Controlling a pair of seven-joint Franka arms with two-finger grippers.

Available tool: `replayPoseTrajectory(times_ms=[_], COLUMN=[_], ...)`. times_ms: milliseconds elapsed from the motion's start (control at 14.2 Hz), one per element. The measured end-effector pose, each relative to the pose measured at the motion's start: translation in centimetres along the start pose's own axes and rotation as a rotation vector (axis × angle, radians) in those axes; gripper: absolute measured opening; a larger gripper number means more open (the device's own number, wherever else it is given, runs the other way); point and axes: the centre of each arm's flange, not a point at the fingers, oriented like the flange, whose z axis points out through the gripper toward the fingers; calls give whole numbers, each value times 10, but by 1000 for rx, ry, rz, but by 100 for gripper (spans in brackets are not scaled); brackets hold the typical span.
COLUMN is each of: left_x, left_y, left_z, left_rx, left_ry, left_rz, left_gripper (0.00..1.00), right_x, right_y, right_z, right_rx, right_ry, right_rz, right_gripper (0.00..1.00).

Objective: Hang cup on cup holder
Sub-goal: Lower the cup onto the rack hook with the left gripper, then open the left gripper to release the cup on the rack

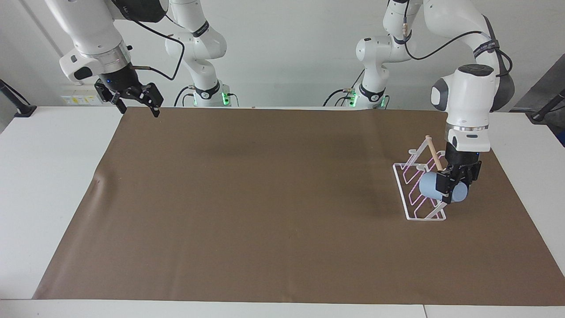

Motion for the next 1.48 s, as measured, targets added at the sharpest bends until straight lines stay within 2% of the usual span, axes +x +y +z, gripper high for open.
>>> replayPoseTrajectory(times_ms=[846,916,1057,1128,1269,1480], left_x=[-1,-1,-1,-1,-1,0], left_y=[-2,-2,-2,-2,-2,-1], left_z=[-5,-6,-6,-6,-7,-9], left_rx=[2,3,3,3,3,1], left_ry=[1,0,0,1,1,4], left_rz=[-1,-1,0,0,0,0], left_gripper=[71,74,90,90,100,100], right_x=[0,0,0,0,0,0], right_y=[5,5,5,5,5,5], right_z=[0,0,0,0,0,0], right_rx=[0,0,0,0,0,0], right_ry=[-1,-1,-1,-1,-1,-1], right_rz=[9,9,9,9,9,9], right_gripper=[100,100,100,100,100,100])
